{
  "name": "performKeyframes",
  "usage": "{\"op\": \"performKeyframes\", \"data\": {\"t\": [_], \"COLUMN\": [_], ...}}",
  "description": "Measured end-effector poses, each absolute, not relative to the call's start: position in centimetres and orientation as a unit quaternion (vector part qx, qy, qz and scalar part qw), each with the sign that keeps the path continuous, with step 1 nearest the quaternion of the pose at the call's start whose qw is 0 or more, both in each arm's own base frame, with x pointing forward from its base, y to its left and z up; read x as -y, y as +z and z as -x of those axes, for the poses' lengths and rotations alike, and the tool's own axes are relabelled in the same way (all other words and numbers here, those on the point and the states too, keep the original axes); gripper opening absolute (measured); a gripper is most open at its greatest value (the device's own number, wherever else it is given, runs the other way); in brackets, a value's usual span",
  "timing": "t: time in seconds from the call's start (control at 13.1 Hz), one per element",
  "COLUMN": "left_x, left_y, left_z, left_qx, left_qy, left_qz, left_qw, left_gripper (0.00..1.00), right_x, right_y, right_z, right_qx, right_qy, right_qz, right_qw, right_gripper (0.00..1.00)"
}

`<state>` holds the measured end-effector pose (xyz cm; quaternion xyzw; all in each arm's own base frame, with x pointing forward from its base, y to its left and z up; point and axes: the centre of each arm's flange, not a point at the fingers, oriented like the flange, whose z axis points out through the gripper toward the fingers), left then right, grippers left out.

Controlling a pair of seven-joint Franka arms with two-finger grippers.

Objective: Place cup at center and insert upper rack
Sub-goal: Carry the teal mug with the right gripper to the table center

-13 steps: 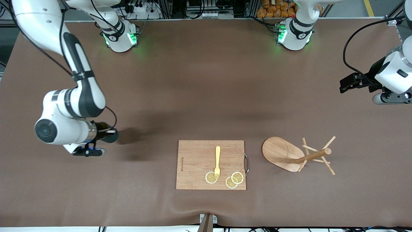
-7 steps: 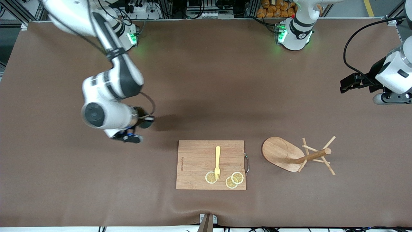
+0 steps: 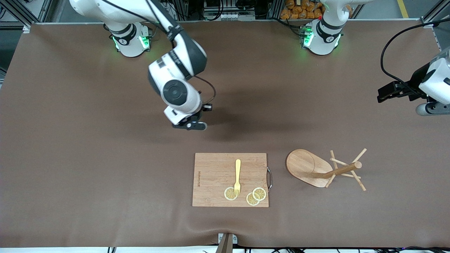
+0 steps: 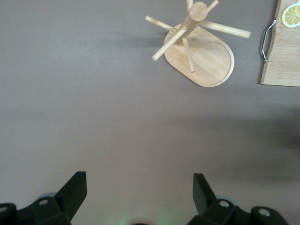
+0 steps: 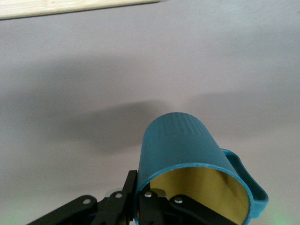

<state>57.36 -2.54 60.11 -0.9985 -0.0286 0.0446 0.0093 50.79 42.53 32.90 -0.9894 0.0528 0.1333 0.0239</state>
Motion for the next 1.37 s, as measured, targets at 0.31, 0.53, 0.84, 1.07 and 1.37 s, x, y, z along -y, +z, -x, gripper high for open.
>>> {"op": "performKeyframes", "data": {"t": [0.31,0.53,0.84,1.07,1.37], "left_x": [2.5,2.5,2.5,3.0,3.6], "left_y": [59.4,58.9,58.4,58.1,58.1], "left_z": [-57.8,-58.1,-58.4,-58.4,-58.5], "left_qx": [0.029,0.029,0.029,0.023,0.019], "left_qy": [0.048,0.052,0.053,0.055,0.055], "left_qz": [0.998,0.998,0.998,0.998,0.998], "left_qw": [0.009,0.009,0.008,0.008,0.009], "left_gripper": [1.00,1.00,1.00,1.00,1.00], "right_x": [-48.3,-50.3,-52.0,-52.2,-52.7], "right_y": [28.8,27.0,26.3,25.2,24.1], "right_z": [-48.0,-46.7,-46.3,-46.4,-46.0], "right_qx": [-0.086,-0.114,-0.130,-0.137,-0.130], "right_qy": [0.096,0.100,0.099,0.097,0.096], "right_qz": [0.991,0.988,0.986,0.985,0.987], "right_qw": [0.037,0.027,0.026,0.026,0.026], "right_gripper": [0.05,0.05,0.05,0.05,0.05]}}
